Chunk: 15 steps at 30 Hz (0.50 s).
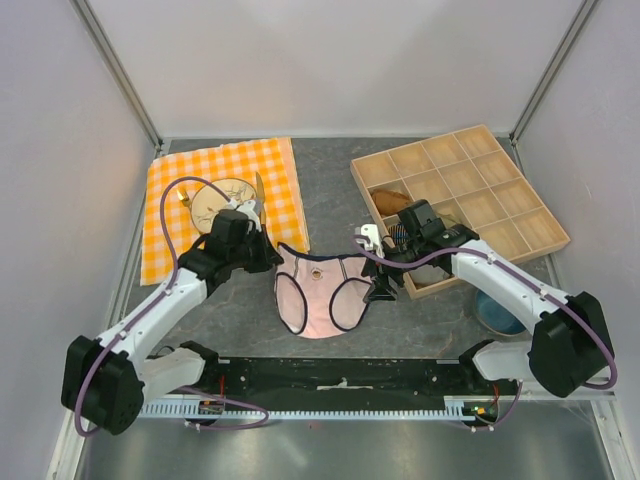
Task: Roll the underwear
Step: Fold the underwear at the center of the board.
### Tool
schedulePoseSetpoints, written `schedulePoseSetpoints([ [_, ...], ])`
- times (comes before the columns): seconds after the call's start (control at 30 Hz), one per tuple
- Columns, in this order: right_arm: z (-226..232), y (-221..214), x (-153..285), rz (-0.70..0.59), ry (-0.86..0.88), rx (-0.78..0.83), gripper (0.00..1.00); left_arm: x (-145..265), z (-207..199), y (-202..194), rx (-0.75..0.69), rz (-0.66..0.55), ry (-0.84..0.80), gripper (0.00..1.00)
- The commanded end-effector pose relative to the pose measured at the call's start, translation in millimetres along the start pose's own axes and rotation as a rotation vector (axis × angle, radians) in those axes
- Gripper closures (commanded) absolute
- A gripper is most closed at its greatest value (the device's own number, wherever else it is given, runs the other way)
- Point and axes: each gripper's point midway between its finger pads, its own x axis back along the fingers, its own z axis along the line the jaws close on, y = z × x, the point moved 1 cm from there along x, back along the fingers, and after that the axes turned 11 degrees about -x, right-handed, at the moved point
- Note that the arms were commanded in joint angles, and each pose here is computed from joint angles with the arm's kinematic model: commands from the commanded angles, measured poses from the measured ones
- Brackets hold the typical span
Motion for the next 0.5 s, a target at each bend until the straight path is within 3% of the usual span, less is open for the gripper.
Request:
schedulePoseSetpoints([
  [0.0,8.7,26.2,9.6,-0.060,0.010,0.084,0.25,-8.0,-28.7,11.8,0.070,0.071,-0.130,0.98],
  [0.47,10.2,28.7,14.3,-0.062,-0.005,0.109,0.24,-41.7,-106.0,27.1,0.080,0.120,-0.295,0.98],
])
